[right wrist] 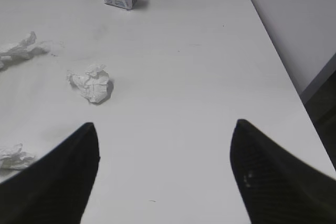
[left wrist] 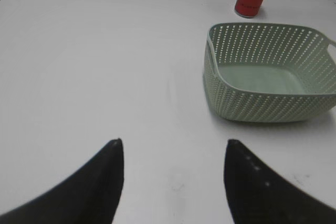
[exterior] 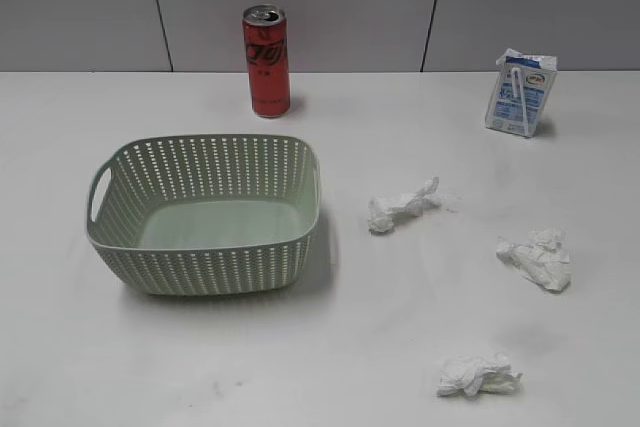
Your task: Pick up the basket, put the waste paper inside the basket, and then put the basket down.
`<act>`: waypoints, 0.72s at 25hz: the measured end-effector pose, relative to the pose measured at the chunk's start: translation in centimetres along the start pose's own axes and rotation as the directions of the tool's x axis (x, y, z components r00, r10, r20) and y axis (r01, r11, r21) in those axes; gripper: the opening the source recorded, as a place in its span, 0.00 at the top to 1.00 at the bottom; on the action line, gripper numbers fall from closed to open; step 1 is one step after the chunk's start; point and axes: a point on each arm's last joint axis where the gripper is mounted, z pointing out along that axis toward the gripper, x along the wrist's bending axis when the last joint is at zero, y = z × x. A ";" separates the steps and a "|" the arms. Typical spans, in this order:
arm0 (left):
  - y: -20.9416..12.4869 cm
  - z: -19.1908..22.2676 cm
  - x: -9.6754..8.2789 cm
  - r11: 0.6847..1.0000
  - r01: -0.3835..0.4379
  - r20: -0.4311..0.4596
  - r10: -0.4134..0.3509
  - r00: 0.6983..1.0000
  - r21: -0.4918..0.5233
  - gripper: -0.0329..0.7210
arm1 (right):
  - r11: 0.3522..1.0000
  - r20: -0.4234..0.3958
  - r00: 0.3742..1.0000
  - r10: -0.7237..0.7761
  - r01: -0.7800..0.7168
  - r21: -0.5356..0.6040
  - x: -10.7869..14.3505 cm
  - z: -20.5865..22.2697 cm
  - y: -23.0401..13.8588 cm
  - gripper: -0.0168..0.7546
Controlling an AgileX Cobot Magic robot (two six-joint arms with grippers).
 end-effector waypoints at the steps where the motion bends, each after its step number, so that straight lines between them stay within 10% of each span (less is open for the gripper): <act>1: 0.0 0.0 0.0 1.000 0.000 0.000 0.000 1.000 0.000 0.35 | 1.000 0.000 1.000 0.000 0.000 0.000 0.0 0.0 0.0 0.22; 18: 0.0 0.0 0.0 1.000 0.000 0.000 0.000 1.000 0.000 0.35 | 1.000 0.000 1.000 -0.001 0.001 0.000 0.0 0.0 0.0 0.22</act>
